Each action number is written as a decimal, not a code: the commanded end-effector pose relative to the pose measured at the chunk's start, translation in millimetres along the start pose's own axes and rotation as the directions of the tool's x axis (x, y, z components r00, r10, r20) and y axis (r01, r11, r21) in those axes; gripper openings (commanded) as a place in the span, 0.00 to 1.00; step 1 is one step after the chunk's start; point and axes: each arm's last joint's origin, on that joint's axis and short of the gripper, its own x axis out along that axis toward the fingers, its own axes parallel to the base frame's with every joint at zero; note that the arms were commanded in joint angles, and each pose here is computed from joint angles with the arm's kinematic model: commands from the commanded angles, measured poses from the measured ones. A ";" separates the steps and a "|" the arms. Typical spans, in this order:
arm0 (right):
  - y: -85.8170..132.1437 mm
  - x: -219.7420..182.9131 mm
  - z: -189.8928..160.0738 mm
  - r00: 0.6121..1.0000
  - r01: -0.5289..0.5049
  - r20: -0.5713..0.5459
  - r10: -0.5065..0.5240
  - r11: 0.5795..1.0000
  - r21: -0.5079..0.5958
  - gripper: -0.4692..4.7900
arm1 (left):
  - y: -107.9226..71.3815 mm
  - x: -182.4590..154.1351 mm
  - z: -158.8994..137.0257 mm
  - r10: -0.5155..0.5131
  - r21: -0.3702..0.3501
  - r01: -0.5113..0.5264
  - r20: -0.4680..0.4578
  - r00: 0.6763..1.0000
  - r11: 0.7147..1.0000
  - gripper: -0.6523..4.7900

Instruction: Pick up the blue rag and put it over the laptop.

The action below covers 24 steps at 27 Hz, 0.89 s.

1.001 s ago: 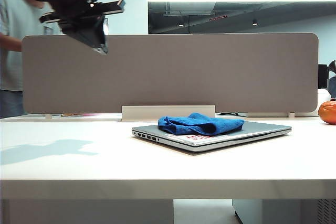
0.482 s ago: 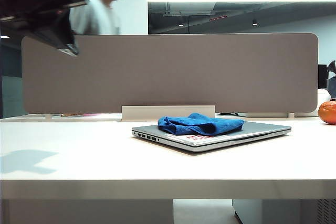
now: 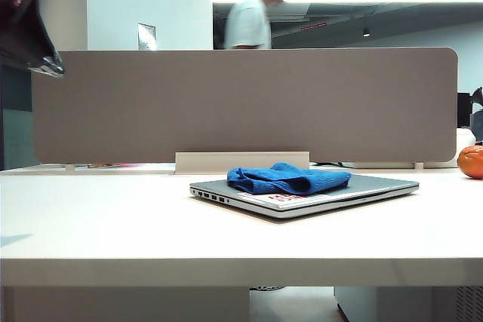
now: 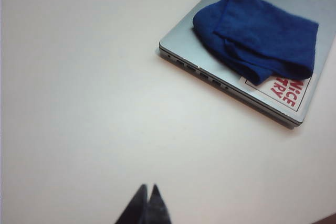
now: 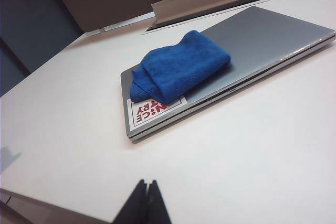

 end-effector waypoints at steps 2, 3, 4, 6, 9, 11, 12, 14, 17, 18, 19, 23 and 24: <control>0.1 0.2 0.2 1.000 -0.005 0.010 0.005 1.000 -0.008 0.09 | 0.8 -6.6 -7.2 0.003 -0.052 -0.001 0.028 1.000 0.999 0.11; 0.1 0.2 0.2 1.000 -0.005 0.010 0.005 1.000 -0.008 0.09 | 1.4 -9.5 -9.3 0.012 -0.052 -0.010 0.033 0.999 0.999 0.11; 0.1 0.2 0.2 1.000 -0.005 0.010 0.005 1.000 -0.008 0.09 | 1.8 -11.2 -11.0 0.017 -0.052 -0.015 0.038 0.999 0.999 0.11; 0.0 0.2 0.2 1.000 -0.004 0.010 0.004 1.000 -0.008 0.09 | 2.2 -15.8 -14.2 0.017 -0.052 -0.014 0.050 0.999 0.999 0.11; 0.0 0.2 0.2 1.000 -0.004 0.010 0.004 1.000 -0.008 0.09 | 3.2 -22.2 -19.2 0.029 -0.053 -0.025 0.068 0.997 0.998 0.11; 0.0 0.2 0.2 1.000 -0.004 0.010 0.004 1.000 -0.008 0.09 | 3.4 -24.0 -21.5 0.029 -0.054 -0.025 0.070 0.997 0.998 0.11; 0.0 0.2 0.2 1.000 -0.004 0.010 0.004 1.000 -0.008 0.09 | 3.5 -24.7 -22.5 0.029 -0.053 -0.026 0.065 0.997 0.998 0.11; 0.0 0.2 0.2 1.000 -0.004 0.010 0.004 1.000 -0.008 0.09 | 3.6 -25.3 -23.7 0.029 -0.053 -0.027 0.056 0.998 0.998 0.11; 0.0 0.2 0.4 1.000 -0.002 0.013 0.002 1.000 -0.010 0.09 | 3.7 -25.0 -24.8 0.030 -0.053 -0.027 0.053 0.998 0.998 0.11; -0.5 0.1 0.8 1.000 0.016 0.021 -0.015 1.000 -0.016 0.09 | 3.7 -25.0 -24.8 0.030 -0.052 -0.027 0.053 0.998 0.998 0.11; -2.0 0.1 0.9 0.997 0.064 0.035 -0.063 0.997 -0.030 0.09 | 3.7 -25.0 -24.8 0.030 -0.052 -0.027 0.053 0.998 0.998 0.11; -4.7 -0.3 1.9 0.985 0.158 0.067 -0.156 0.987 -0.031 0.09 | 3.8 -24.8 -25.3 0.030 -0.052 -0.028 0.052 0.998 0.998 0.11; -5.5 -0.4 2.2 0.980 0.186 0.077 -0.183 0.982 -0.034 0.09 | 3.8 -24.8 -25.3 0.030 -0.052 -0.028 0.052 0.998 0.998 0.11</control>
